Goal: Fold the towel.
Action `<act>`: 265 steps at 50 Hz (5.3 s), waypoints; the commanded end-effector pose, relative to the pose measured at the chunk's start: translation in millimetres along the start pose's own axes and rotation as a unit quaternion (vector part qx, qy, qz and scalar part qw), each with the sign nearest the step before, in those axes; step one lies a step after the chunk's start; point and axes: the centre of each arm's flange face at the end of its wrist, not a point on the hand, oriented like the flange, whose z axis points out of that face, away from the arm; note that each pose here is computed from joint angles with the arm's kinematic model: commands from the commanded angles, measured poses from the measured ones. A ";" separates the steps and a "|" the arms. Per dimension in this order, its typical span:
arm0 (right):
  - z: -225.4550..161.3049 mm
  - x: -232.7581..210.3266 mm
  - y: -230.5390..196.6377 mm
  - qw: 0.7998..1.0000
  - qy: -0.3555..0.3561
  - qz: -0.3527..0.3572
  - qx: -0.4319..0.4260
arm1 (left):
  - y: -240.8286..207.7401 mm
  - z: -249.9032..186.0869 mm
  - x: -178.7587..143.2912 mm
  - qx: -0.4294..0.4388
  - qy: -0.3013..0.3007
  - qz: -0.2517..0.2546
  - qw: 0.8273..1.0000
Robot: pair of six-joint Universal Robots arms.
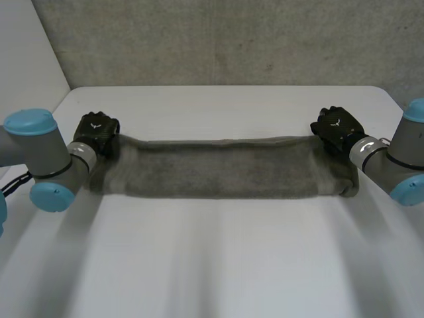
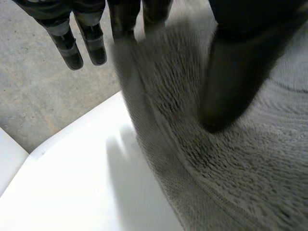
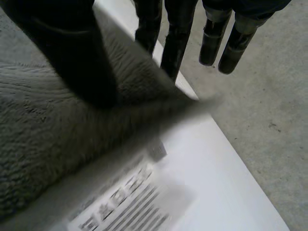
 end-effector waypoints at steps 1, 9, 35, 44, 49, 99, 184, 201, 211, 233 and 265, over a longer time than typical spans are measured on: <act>2.4 5.8 -2.8 1.000 0.024 -0.010 0.011 | -3.5 -1.0 0.9 -0.001 -0.014 0.013 1.000; -0.2 10.6 -17.6 0.999 0.041 -0.002 0.023 | -20.2 -6.4 -2.6 0.010 -0.033 0.020 0.999; -100.2 4.5 -33.0 0.983 -0.025 0.157 -0.089 | -38.7 -121.5 5.5 -0.034 -0.023 -0.004 0.999; -94.0 -3.7 3.8 0.976 -0.032 0.175 -0.126 | -30.9 -129.5 8.5 -0.035 -0.024 -0.014 0.999; -84.9 -7.3 15.4 0.981 -0.026 0.154 -0.117 | -31.1 -129.5 8.8 -0.034 -0.025 -0.014 0.999; -62.0 -206.4 -161.1 0.973 -0.184 -0.042 0.135 | -39.9 -135.0 11.5 -0.024 -0.025 -0.012 0.999; -107.7 -109.2 -31.9 0.991 -0.061 0.111 -0.029 | -30.3 -117.6 129.6 -0.027 0.057 -0.054 0.997; -114.3 -78.2 -31.6 0.993 -0.029 0.108 -0.037 | -49.3 -147.3 117.4 -0.022 0.055 -0.058 0.997; -126.3 -36.9 -45.9 0.998 -0.048 0.021 -0.044 | -73.4 -162.6 92.7 0.008 0.031 -0.068 0.997; -104.4 -178.7 -156.6 0.962 -0.235 -0.090 0.106 | -92.3 -145.9 81.8 0.043 0.016 -0.091 0.995; -118.2 -83.6 -150.0 0.961 -0.081 0.265 0.017 | -124.8 -121.6 103.2 0.097 0.042 -0.155 0.982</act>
